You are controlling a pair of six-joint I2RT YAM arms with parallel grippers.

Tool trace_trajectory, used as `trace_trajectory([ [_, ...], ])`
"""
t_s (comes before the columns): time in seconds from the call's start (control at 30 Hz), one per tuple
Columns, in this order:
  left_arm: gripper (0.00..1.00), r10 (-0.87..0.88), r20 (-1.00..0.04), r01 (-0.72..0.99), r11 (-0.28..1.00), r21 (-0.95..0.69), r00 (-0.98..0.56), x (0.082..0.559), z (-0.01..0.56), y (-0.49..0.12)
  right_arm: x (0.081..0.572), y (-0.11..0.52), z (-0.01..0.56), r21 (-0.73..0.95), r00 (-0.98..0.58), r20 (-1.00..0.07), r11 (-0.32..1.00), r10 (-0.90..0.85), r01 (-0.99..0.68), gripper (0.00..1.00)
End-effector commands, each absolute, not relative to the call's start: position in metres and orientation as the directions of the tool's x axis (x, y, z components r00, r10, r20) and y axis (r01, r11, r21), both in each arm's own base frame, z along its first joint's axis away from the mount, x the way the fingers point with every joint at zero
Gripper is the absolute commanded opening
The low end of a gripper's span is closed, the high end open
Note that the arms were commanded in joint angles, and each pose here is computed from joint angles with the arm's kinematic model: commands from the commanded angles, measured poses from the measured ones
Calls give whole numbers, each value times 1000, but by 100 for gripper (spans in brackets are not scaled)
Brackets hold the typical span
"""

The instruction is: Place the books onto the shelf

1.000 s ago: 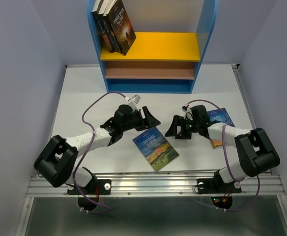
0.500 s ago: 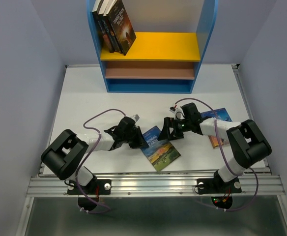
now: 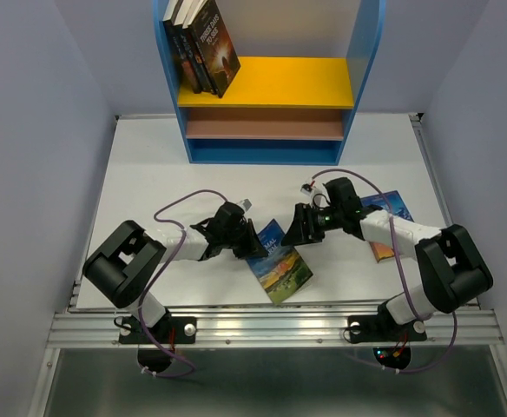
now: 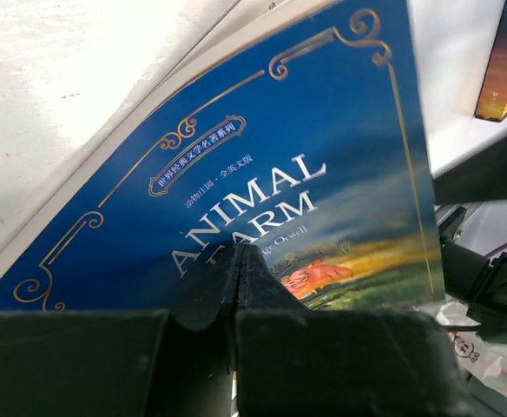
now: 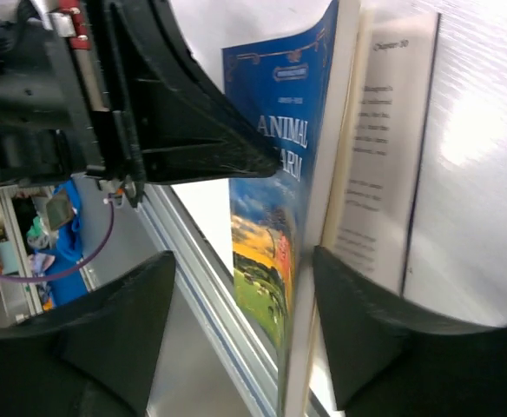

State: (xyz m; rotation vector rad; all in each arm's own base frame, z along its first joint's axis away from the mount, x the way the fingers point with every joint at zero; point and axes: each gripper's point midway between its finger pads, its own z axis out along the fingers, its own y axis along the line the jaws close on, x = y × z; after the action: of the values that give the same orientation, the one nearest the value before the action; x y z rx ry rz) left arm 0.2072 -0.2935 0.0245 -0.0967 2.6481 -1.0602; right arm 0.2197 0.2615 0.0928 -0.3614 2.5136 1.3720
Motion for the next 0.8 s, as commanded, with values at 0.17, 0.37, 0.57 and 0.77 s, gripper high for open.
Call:
trace_trajectory([
  [0.17,0,-199,-242,-27,822,-569,-950,201,-8,-265,206,285,123,877,-943,-304,347,-136,-333,50],
  [0.37,0,-216,-261,-27,816,-578,-941,205,-2,-266,211,277,87,841,-962,-236,468,-135,-272,44],
  [0.57,0,-232,-272,-31,810,-586,-934,208,2,-266,213,269,65,799,-968,-204,547,-144,-249,38],
  [0.77,0,-249,-277,-31,793,-608,-928,210,6,-269,215,274,57,800,-970,-190,550,-151,-242,28],
])
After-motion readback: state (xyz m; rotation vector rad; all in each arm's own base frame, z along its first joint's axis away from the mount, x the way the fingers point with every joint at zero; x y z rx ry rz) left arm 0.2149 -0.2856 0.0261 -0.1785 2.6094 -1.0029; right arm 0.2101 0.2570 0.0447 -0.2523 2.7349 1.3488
